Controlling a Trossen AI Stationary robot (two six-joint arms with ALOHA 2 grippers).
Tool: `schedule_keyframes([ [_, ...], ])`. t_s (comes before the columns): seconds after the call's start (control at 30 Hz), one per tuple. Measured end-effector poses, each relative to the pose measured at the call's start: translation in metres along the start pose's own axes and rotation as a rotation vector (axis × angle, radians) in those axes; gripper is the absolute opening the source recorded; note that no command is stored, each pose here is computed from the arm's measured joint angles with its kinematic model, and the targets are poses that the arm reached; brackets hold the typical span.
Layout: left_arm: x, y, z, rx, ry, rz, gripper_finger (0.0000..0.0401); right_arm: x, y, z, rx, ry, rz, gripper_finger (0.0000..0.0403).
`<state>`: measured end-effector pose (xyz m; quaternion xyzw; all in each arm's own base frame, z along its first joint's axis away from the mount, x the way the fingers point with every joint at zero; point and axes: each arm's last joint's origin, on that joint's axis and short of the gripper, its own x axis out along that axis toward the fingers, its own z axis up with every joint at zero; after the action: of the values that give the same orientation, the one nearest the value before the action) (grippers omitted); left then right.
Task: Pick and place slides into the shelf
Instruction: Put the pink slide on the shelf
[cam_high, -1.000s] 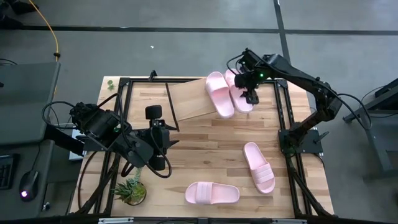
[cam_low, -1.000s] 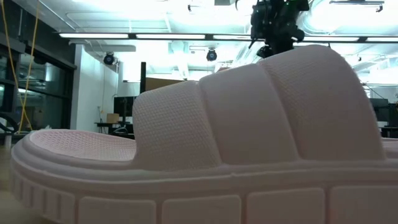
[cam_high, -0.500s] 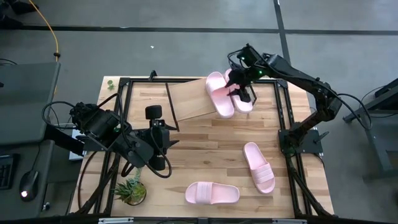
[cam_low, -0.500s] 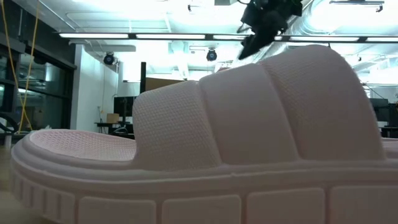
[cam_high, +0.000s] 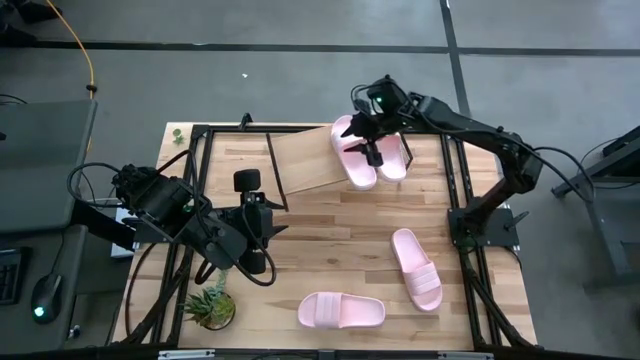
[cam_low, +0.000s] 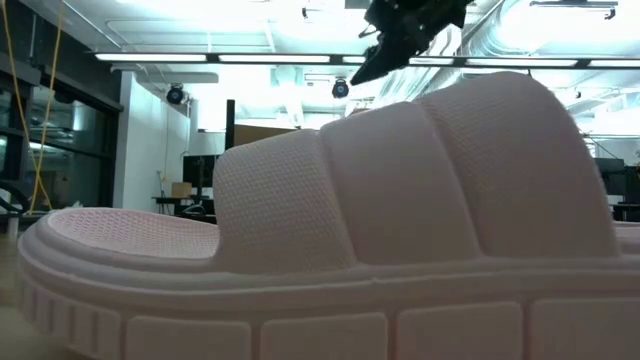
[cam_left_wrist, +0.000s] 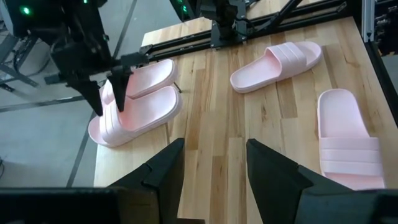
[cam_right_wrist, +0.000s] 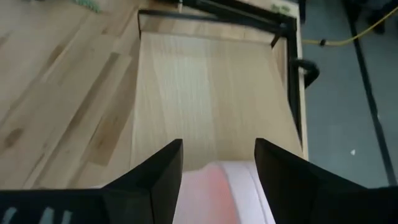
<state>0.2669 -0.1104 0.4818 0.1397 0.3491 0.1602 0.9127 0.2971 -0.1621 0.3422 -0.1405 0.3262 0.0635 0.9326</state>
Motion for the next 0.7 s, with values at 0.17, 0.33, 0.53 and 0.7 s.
schedule_keyframes([
  [0.17,0.0,0.0,0.0,0.001,0.001,0.0,0.0156,0.02,-0.005,-0.009,0.019,0.044,0.016,0.019],
  [0.33,0.0,0.0,0.0,0.002,0.001,0.0,0.0156,0.031,-0.01,-0.012,0.029,0.043,0.006,0.019],
  [0.53,0.0,0.0,0.0,0.002,0.002,0.0,0.0156,0.049,-0.01,-0.017,0.038,0.068,0.033,0.019],
  [0.7,0.0,0.0,0.0,0.002,0.002,0.0,0.0156,0.054,-0.007,-0.013,0.013,0.062,0.023,0.019],
])
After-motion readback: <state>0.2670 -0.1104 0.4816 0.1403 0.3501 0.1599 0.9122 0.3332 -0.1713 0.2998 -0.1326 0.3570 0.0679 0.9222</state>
